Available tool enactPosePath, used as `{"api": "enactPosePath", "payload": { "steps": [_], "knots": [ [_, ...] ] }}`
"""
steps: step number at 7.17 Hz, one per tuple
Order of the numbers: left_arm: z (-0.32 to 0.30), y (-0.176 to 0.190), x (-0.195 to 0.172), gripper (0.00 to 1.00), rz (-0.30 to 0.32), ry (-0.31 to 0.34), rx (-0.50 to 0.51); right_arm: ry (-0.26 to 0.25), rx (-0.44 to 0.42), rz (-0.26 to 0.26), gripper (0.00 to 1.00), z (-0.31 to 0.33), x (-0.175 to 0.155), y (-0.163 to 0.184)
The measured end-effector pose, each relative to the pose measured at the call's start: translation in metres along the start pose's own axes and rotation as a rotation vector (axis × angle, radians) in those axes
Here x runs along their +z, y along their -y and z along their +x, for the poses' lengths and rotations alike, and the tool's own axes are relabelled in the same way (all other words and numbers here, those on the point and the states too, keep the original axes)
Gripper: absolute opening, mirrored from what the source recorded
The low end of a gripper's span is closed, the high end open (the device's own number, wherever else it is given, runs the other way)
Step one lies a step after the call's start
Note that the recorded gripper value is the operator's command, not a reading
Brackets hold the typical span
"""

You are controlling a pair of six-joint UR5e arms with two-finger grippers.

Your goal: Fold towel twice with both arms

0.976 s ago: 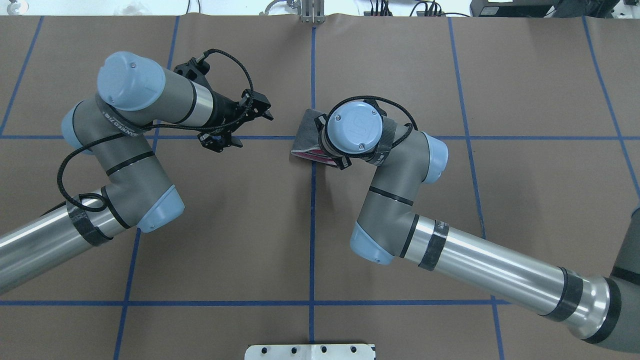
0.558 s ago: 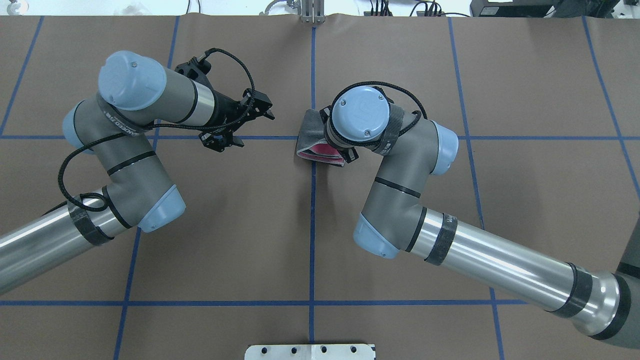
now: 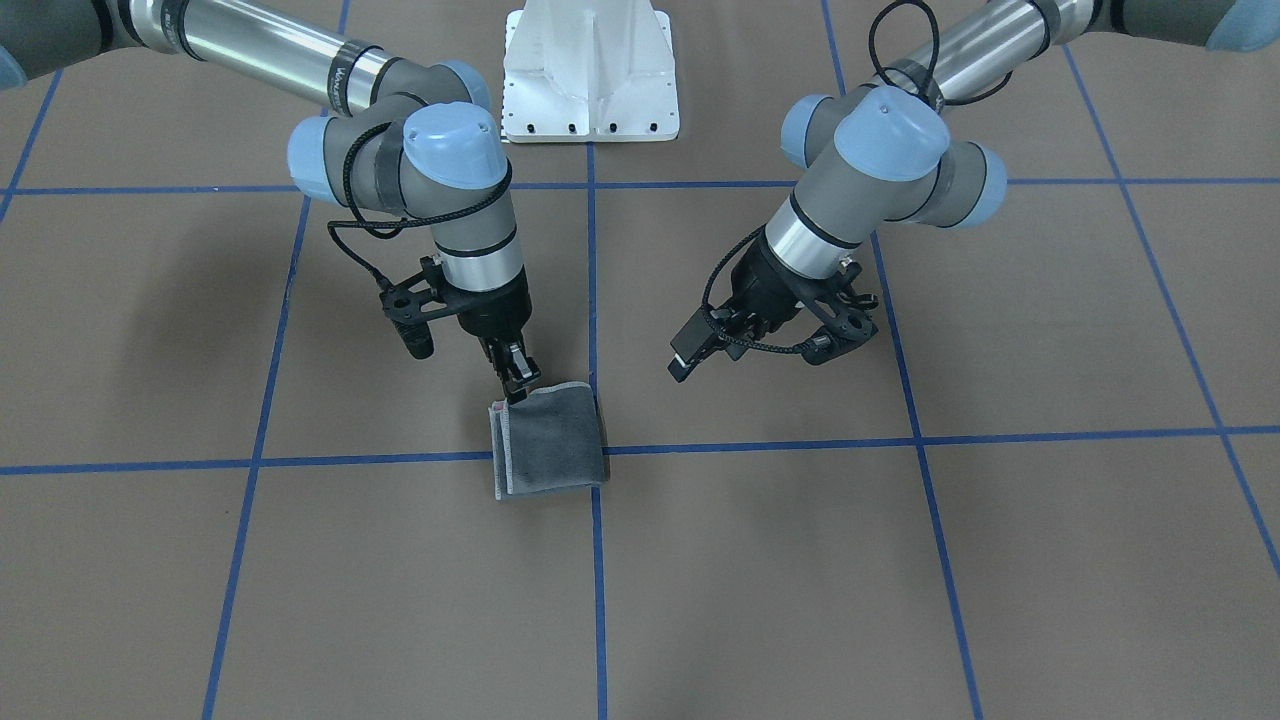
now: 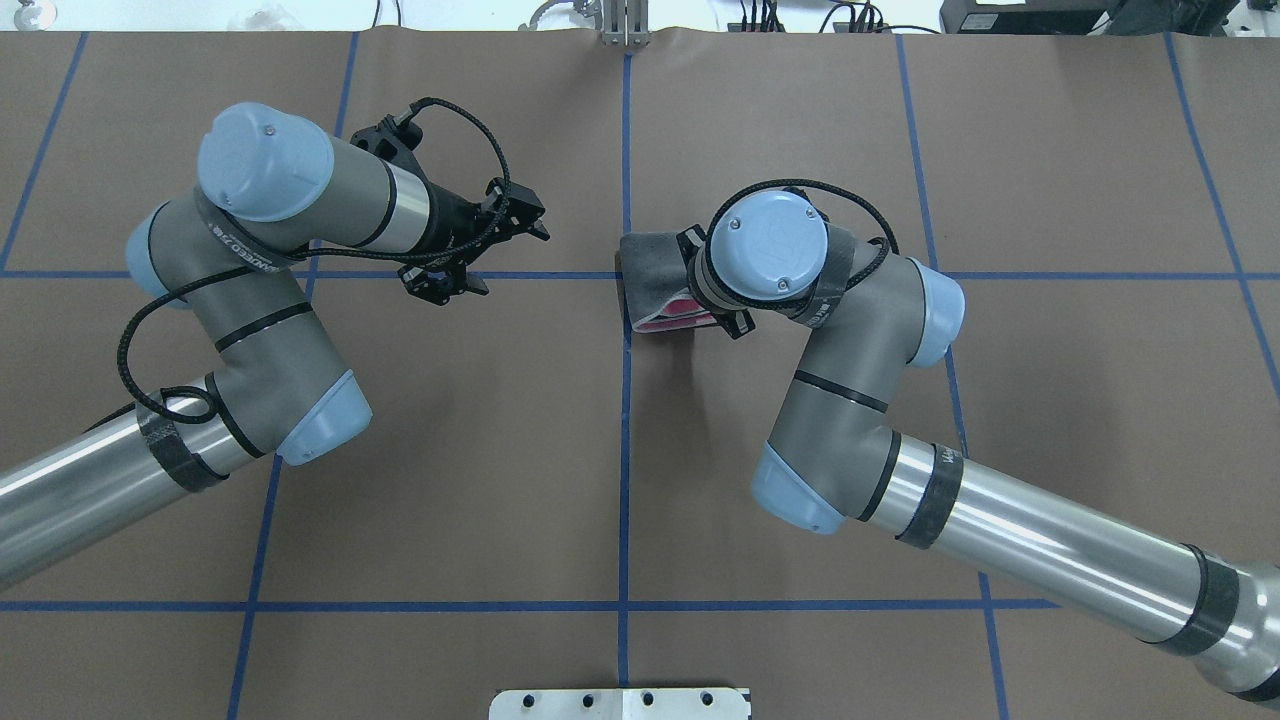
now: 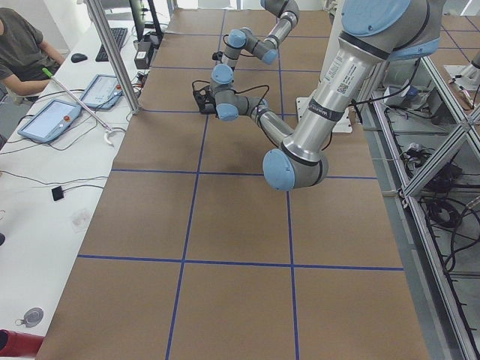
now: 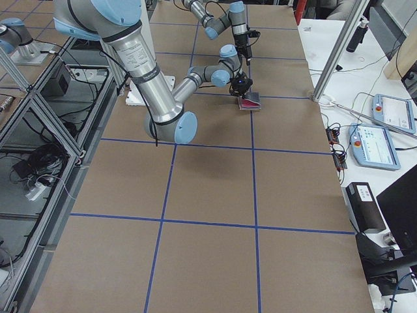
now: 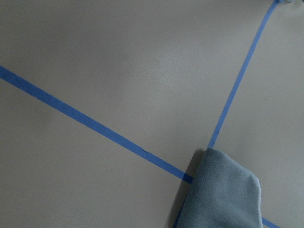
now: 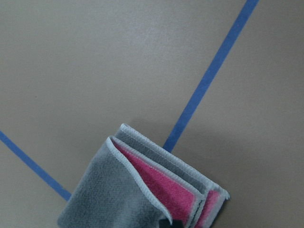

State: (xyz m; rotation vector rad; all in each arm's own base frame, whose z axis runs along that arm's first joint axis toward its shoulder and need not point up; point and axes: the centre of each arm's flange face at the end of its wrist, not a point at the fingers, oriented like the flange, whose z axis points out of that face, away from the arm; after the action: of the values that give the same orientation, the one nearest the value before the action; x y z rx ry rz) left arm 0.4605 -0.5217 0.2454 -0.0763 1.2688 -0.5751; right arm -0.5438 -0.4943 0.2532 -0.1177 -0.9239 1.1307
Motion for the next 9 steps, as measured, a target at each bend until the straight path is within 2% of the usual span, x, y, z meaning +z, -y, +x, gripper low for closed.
{"api": "enactPosePath", "payload": {
  "steps": [1,2,3,4,5,9],
  "knots": [
    [0.0,0.0,0.0,1.0,0.0,0.0,0.0,-0.007,-0.001,0.007,0.0,0.006,0.003,0.005],
    [0.0,0.0,0.0,1.0,0.0,0.0,0.0,-0.01,-0.004,0.011,0.1,0.008,0.005,0.006],
    [0.0,0.0,0.0,1.0,0.0,0.001,0.0,-0.013,-0.016,0.012,0.41,0.009,0.006,0.007],
    [-0.001,0.0,0.001,1.0,0.0,0.002,0.0,-0.017,-0.037,0.013,0.52,0.011,0.007,0.01],
    [-0.001,0.001,0.002,1.0,0.001,0.004,-0.001,-0.019,-0.056,0.016,1.0,0.012,0.008,0.014],
    [-0.001,0.004,0.007,1.0,0.005,0.019,-0.006,-0.018,-0.114,0.007,1.0,0.012,-0.004,0.046]
  ]
}}
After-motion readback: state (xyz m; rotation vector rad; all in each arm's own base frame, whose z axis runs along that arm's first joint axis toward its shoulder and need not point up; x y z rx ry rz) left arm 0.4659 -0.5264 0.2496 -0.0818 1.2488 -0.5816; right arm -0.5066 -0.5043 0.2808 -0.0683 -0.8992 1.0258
